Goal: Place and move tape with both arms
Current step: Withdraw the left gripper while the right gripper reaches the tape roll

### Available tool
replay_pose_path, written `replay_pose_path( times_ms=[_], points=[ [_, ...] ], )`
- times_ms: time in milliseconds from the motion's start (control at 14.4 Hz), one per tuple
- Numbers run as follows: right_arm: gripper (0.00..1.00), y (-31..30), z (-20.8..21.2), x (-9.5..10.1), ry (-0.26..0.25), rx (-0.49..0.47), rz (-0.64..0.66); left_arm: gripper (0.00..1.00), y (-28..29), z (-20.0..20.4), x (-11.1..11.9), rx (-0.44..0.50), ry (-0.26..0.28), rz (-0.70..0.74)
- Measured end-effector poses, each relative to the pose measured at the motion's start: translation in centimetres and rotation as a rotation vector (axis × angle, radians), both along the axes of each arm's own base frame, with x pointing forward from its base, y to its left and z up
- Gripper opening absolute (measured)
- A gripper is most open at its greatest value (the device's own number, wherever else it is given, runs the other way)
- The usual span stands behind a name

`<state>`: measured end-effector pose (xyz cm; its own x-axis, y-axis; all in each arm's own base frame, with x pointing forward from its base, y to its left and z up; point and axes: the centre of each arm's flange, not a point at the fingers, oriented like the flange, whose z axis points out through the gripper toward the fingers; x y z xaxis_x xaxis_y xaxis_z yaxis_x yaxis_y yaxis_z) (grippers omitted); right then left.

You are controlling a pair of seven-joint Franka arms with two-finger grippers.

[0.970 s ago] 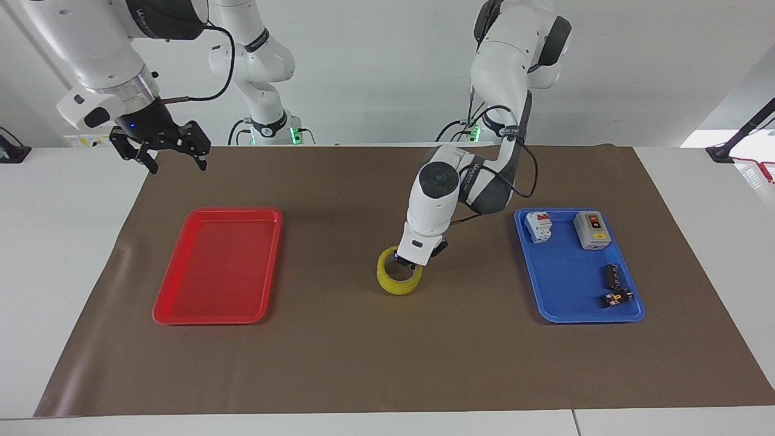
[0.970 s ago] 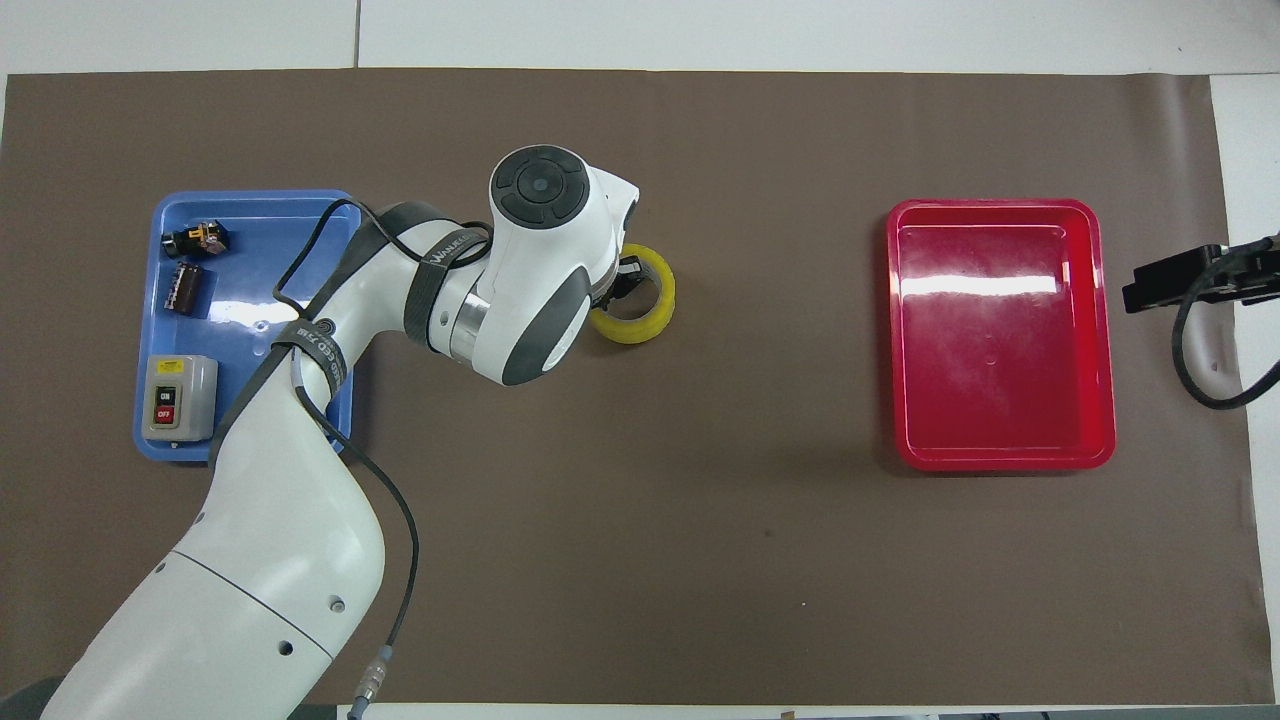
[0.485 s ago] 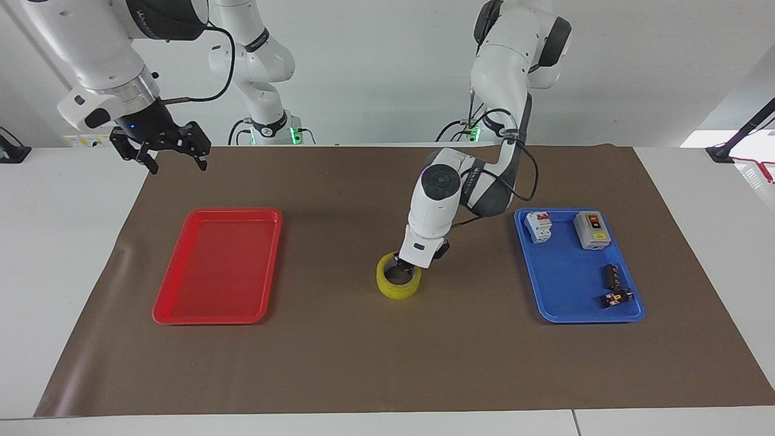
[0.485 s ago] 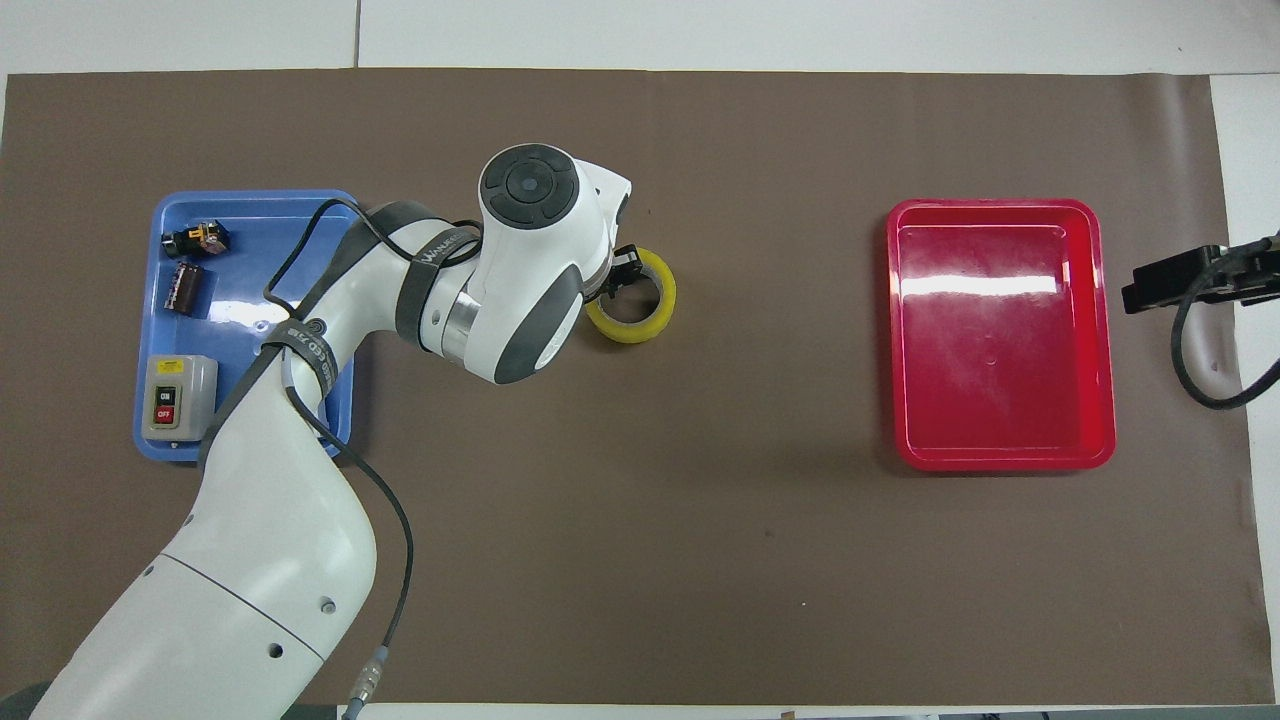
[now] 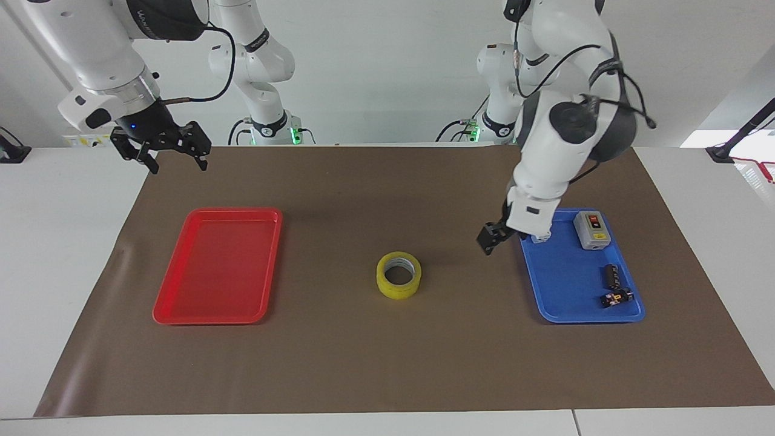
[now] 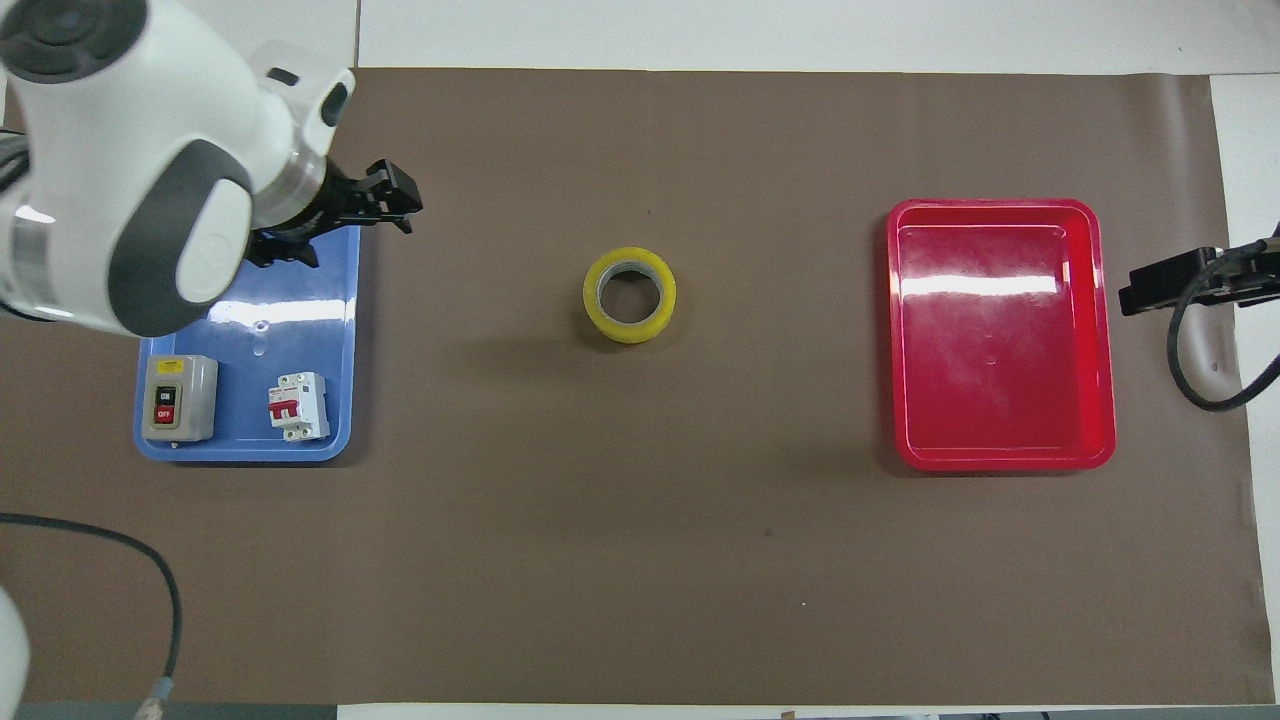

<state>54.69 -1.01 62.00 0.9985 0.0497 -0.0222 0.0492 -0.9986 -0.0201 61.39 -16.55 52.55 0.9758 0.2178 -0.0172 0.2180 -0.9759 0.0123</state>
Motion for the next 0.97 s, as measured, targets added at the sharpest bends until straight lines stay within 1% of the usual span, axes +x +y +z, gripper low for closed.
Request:
replay_pose_path(
  times_ms=[69, 208, 347, 485, 624, 832, 970],
  points=[
    [1.00, 1.8, -0.1, 0.1, 0.001, -0.001, -0.013, 1.00, 3.1, 1.8, -0.6, 0.003, 0.016, -0.063],
    [1.00, 7.7, -1.2, 0.6, 0.002, -0.004, -0.026, 1.00, 7.6, 4.6, -2.4, 0.005, 0.060, -0.152],
    [1.00, 14.1, -4.3, 1.9, -0.006, -0.001, 0.010, 1.00, 9.1, 6.8, -4.4, 0.004, 0.096, -0.197],
    [1.00, 19.4, -8.8, 3.6, -0.020, 0.006, 0.014, 1.00, 9.0, 8.6, -6.1, 0.005, 0.100, -0.208],
    [1.00, 24.3, -13.1, 4.5, -0.041, -0.001, 0.033, 1.00, 9.4, 9.6, -7.3, 0.006, 0.095, -0.204],
    [1.00, 30.7, -18.4, 4.0, -0.068, -0.072, 0.046, 1.00, 10.1, 9.2, -8.8, -0.002, 0.101, -0.207],
    [1.00, 34.6, -22.1, 3.6, -0.103, -0.085, 0.044, 1.00, 10.4, 9.1, -9.1, -0.013, 0.098, -0.228]
  ],
)
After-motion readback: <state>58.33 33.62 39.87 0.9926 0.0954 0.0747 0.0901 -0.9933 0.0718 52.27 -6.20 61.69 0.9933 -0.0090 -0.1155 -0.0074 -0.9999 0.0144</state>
